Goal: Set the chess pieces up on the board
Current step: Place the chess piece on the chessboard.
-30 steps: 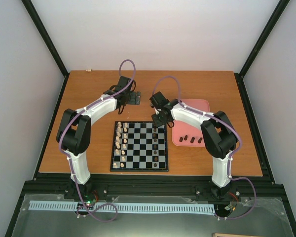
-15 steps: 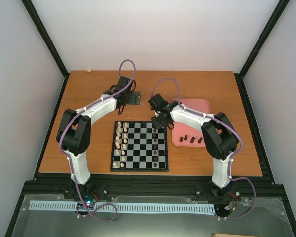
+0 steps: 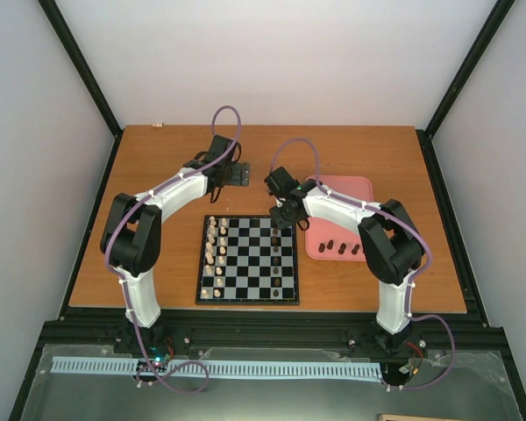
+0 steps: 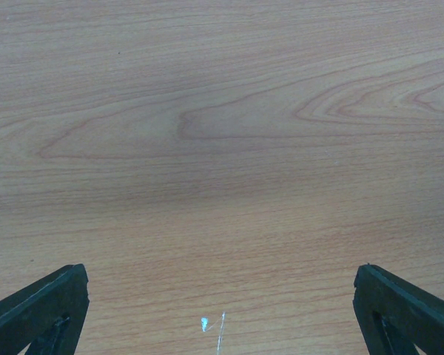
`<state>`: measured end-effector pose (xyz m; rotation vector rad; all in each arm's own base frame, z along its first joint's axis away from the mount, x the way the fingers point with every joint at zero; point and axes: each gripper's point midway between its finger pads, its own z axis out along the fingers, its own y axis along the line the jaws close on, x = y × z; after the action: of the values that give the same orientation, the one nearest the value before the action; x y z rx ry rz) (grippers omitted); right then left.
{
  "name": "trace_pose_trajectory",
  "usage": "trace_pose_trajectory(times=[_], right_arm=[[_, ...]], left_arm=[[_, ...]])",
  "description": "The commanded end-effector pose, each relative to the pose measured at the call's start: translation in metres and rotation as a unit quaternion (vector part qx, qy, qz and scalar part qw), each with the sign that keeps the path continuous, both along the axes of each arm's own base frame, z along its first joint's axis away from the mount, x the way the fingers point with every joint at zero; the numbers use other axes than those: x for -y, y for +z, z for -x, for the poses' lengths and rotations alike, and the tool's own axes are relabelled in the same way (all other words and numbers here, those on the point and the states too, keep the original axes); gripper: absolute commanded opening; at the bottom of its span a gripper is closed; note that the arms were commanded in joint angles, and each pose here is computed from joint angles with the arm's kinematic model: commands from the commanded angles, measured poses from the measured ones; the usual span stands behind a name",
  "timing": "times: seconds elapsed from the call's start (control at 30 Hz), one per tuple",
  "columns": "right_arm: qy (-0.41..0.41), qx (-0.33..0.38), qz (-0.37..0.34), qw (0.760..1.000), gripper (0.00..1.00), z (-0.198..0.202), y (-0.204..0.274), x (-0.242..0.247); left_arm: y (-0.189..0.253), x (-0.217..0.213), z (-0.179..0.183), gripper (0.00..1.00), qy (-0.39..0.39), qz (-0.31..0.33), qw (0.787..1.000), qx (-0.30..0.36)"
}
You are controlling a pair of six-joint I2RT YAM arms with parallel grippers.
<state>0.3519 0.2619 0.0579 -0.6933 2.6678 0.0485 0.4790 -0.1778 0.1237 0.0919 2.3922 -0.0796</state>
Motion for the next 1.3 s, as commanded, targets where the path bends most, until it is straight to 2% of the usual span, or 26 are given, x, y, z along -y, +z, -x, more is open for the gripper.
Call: trace_pose_trajectory(times=[0.0, 1.27], right_arm=[[0.0, 0.013, -0.005, 1.0, 0.14, 0.0, 0.01, -0.002], [0.001, 0.027, -0.006, 1.0, 0.14, -0.013, 0.011, -0.009]], left_arm=[[0.016, -0.002, -0.005, 1.0, 0.008, 0.006, 1.0, 0.016], [0.015, -0.003, -0.005, 1.0, 0.009, 0.004, 1.0, 0.015]])
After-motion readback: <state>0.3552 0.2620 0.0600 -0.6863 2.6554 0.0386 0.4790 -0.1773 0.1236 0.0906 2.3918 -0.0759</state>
